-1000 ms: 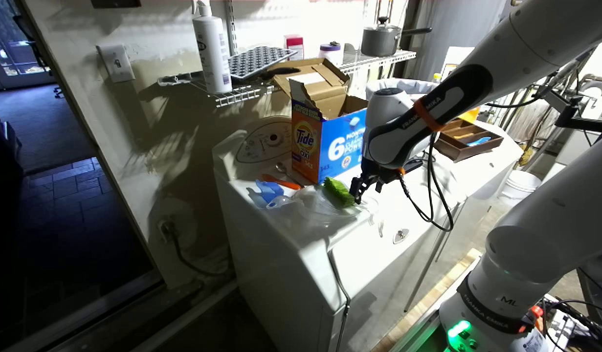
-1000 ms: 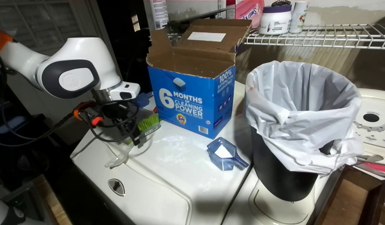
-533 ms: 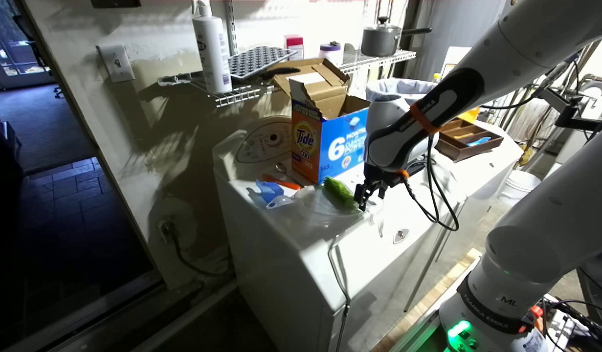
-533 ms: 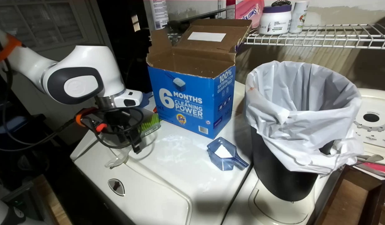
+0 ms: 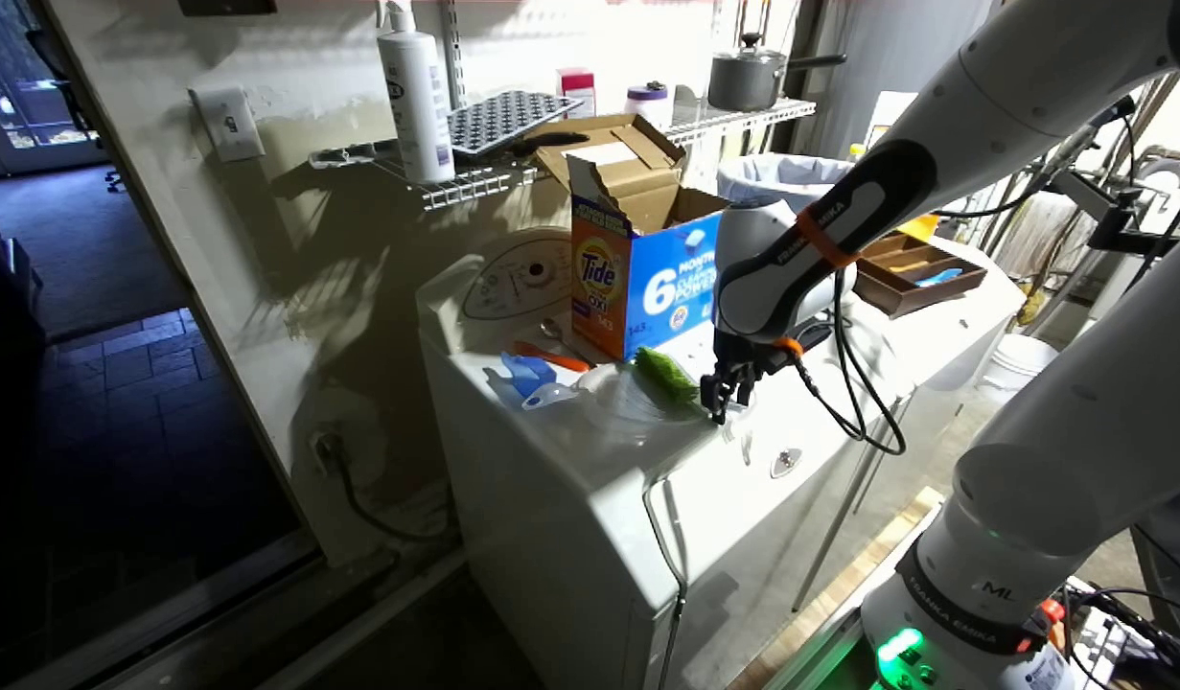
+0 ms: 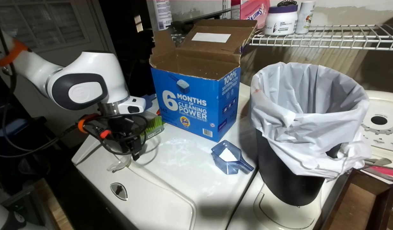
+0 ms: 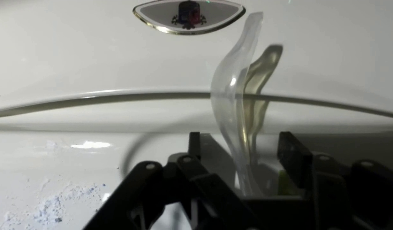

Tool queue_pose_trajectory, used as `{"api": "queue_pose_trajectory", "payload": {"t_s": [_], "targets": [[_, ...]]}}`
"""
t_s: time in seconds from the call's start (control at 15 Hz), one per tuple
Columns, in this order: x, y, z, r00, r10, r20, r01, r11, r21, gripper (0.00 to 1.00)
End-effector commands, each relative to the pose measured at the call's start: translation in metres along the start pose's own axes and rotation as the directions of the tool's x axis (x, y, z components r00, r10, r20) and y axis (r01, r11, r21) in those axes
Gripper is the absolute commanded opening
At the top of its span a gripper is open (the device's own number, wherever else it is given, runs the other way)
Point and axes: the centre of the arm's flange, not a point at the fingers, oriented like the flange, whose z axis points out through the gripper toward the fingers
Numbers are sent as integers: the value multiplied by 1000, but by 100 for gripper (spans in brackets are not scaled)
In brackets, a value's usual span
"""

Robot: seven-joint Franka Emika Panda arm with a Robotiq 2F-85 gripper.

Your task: Sweep the table using the brush and dustpan

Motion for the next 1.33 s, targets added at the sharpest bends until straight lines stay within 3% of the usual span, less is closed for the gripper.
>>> {"api": "queue_pose_trajectory", "payload": {"t_s": [0.0, 0.33, 0.53, 0.8, 0.93, 1.27], "targets": [[-13, -1, 3, 1000, -8, 13, 8, 1000, -17, 34], [-11, -2, -2, 1000, -14, 9, 15, 999, -30, 1], [-12, 0, -2, 1000, -10, 11, 10, 999, -38, 3], [-18, 14, -17, 1000, 17, 24, -14, 994, -109, 3], [-23, 24, -27, 998, 40, 42, -32, 985, -172, 3], [-38, 35, -61, 990, 103, 99, -58, 924, -378, 3]]}}
